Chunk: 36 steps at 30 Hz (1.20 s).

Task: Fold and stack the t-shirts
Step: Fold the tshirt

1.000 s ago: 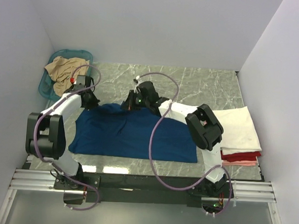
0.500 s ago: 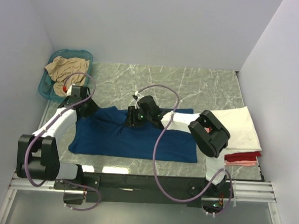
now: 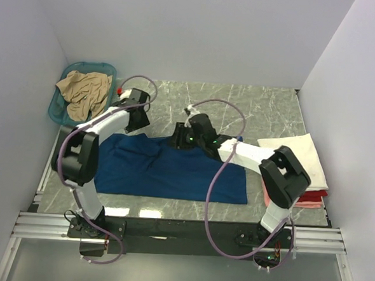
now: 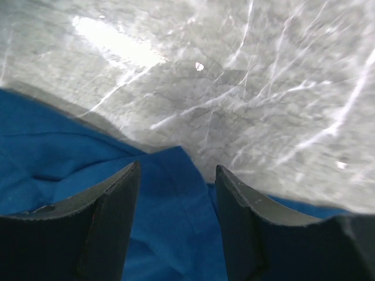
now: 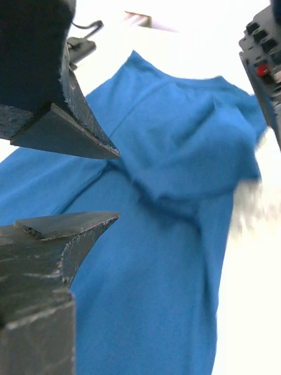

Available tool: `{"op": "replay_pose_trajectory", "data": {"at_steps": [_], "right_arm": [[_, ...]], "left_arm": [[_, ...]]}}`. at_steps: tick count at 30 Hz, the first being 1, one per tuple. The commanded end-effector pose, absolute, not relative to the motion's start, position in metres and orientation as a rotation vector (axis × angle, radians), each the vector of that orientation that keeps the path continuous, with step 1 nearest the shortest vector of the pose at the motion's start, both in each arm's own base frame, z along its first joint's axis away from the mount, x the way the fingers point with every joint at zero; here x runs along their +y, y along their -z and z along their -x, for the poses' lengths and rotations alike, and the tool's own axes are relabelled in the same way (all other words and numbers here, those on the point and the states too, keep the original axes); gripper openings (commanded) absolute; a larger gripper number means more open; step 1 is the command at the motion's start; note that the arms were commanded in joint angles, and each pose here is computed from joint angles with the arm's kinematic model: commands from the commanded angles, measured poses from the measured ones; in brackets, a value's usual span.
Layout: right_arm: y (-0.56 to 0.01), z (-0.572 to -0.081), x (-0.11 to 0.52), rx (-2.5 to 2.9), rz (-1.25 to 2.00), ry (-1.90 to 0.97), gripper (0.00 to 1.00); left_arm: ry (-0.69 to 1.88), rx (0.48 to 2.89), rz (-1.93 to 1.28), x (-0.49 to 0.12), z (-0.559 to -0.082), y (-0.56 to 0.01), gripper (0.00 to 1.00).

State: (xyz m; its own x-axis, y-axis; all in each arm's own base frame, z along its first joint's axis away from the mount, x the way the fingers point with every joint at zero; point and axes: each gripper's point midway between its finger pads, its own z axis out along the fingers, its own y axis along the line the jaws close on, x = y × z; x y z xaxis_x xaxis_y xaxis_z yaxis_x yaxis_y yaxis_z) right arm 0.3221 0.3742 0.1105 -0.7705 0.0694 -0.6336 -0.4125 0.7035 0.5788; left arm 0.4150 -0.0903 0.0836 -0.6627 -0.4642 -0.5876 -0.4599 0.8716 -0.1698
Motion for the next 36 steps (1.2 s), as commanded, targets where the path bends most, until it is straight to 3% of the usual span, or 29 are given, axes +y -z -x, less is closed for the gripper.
{"op": "replay_pose_trajectory", "data": {"at_steps": [1,12,24,30,36], "right_arm": [[-0.132,-0.328,0.345,2.229,0.165,-0.924,0.48],[-0.114,-0.319,0.3,2.266,0.082,-0.917,0.48],[-0.107,-0.313,0.278,2.269,0.042,-0.966,0.47],[-0.103,-0.308,0.274,2.274,0.041,-0.985,0.47],[-0.1,-0.307,0.271,2.282,0.038,-1.009,0.47]], "left_arm": [[-0.18,2.404,0.582,-0.089,-0.417,-0.088,0.6],[-0.426,2.402,0.465,-0.114,-0.42,-0.082,0.61],[-0.506,2.439,0.47,-0.117,-0.414,-0.062,0.56],[-0.507,2.455,0.468,-0.123,-0.41,-0.056,0.5],[-0.5,2.456,0.467,-0.125,-0.403,-0.061,0.38]]}}
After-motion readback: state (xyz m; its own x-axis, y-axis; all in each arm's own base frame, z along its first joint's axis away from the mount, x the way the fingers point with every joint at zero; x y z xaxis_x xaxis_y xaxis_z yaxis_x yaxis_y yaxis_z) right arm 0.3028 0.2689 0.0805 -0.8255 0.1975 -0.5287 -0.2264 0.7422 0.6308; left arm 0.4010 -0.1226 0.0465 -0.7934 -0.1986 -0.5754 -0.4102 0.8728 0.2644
